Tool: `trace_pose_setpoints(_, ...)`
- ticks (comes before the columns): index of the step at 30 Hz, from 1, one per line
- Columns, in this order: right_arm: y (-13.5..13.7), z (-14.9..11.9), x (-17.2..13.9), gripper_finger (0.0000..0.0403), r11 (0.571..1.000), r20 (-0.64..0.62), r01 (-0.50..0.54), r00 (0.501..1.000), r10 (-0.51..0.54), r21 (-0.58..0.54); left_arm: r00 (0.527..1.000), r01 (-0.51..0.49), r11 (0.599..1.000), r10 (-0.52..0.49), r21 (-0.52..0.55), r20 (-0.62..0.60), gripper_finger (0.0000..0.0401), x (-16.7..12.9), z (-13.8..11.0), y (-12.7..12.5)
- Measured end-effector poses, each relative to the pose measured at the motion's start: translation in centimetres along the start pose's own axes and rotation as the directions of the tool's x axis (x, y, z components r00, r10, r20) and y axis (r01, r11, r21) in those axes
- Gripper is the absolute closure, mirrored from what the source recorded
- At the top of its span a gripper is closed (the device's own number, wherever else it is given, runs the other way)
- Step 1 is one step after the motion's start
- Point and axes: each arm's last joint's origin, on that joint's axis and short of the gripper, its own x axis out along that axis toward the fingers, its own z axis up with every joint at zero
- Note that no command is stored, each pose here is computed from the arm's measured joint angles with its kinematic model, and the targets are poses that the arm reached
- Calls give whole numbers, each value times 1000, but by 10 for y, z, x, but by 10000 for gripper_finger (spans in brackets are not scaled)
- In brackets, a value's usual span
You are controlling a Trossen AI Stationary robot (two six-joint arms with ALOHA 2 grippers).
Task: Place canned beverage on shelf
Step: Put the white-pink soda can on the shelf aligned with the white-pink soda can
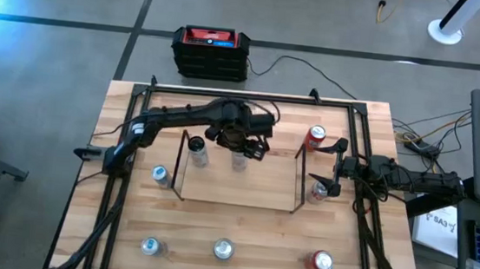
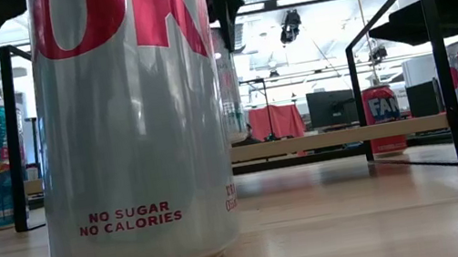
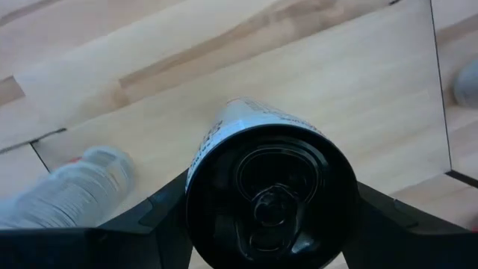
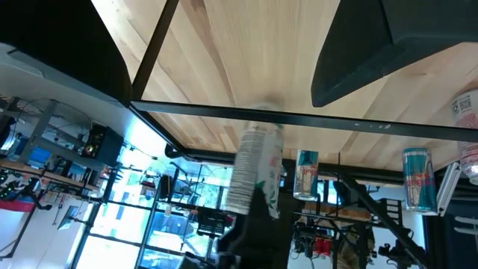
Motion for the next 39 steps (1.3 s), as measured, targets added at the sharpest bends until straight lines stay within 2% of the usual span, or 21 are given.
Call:
trace_pose_setpoints(12,0,0,0,5,1000,0,0,1000,0,1,1000,-23,999,24,-31,18,166,3,-55,-22)
trace_pose_setpoints(18,0,0,0,5,1000,0,0,1000,0,1,997,-65,996,67,-53,29,166,12,-74,-24)
trace_pose_setpoints(27,0,0,0,5,1000,0,0,1000,0,-2,989,-144,974,148,-172,11,166,6,-96,10)
trace_pose_setpoints(34,0,0,0,5,1000,0,0,1000,0,-7,996,-73,964,85,-258,35,166,3,-112,43)
trace_pose_setpoints(39,0,0,0,5,1000,0,0,1000,0,-7,998,-18,962,32,-273,49,166,2,-117,61)
